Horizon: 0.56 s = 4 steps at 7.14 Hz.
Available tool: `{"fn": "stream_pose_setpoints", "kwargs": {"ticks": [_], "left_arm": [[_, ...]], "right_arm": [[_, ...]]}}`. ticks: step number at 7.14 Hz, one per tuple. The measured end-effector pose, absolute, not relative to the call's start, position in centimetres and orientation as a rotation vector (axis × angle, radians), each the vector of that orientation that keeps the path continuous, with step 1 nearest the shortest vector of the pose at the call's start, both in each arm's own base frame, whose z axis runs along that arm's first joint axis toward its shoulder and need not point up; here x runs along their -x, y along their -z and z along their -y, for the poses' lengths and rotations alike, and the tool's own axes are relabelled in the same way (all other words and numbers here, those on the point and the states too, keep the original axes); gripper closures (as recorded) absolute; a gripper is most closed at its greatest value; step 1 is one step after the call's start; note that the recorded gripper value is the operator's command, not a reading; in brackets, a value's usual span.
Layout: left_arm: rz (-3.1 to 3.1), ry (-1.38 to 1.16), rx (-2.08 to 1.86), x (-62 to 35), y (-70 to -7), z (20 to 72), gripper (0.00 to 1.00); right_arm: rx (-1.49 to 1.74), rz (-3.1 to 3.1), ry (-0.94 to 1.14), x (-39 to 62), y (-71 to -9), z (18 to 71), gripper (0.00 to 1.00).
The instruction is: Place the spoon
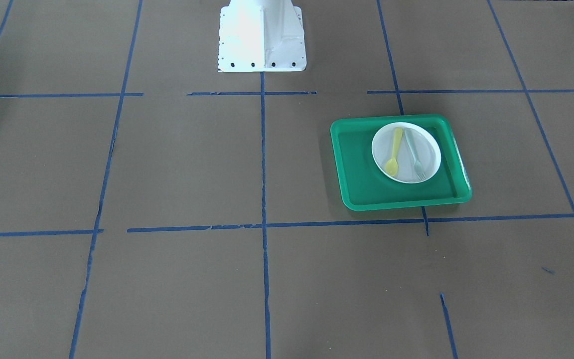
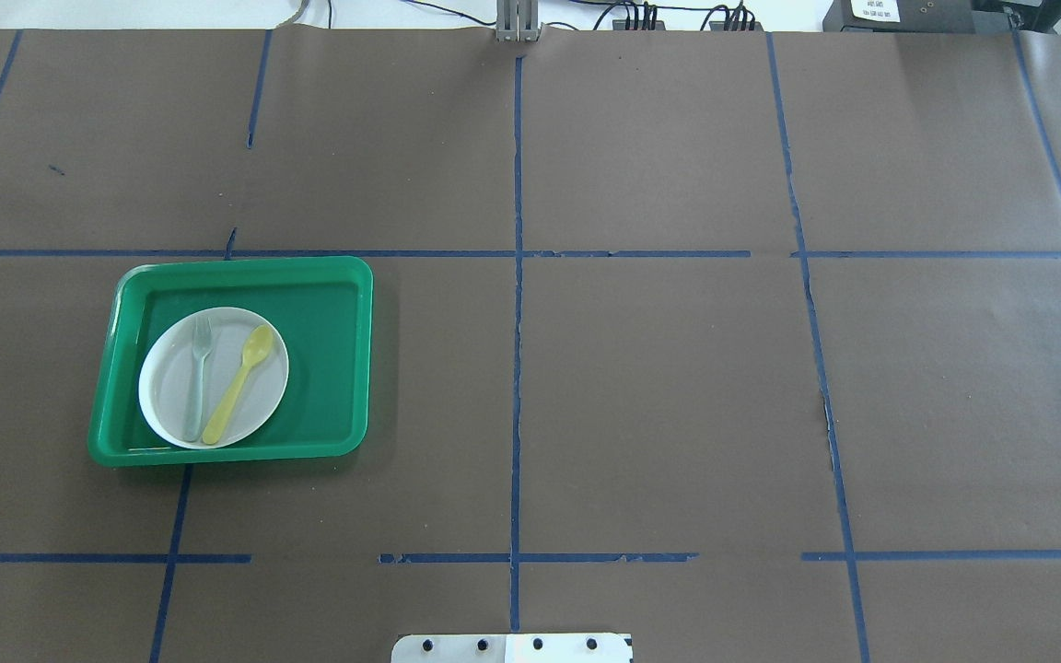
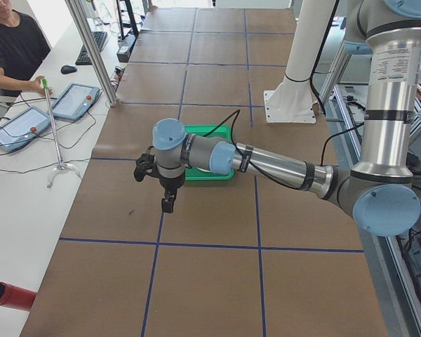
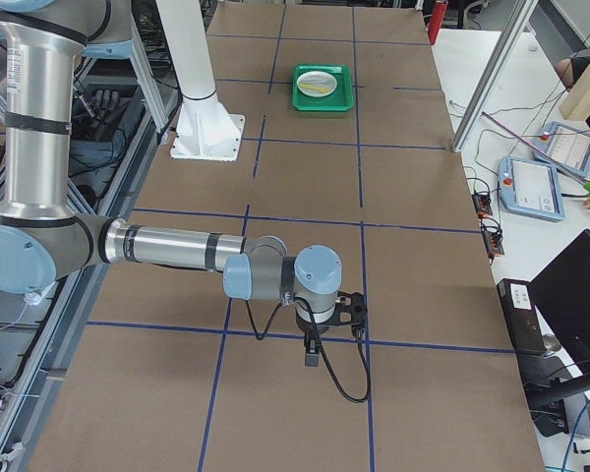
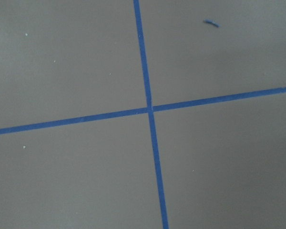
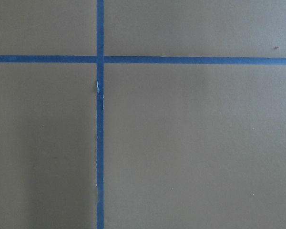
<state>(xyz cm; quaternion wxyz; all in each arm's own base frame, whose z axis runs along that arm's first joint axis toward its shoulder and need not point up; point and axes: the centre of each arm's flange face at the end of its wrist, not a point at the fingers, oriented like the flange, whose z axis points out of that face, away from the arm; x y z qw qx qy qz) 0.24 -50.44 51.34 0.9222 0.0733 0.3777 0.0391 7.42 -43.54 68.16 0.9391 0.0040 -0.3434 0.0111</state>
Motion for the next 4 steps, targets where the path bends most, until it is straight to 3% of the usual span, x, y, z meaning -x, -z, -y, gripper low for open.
{"fn": "stream_pose_setpoints", "kwargs": {"ticks": [4], "left_arm": [[-0.865,0.038,-0.046,-18.6,-37.5,49.8,0.0]], "right_arm": [[-0.008,0.701,-0.023,-7.4,-68.2,43.5,0.0]]}}
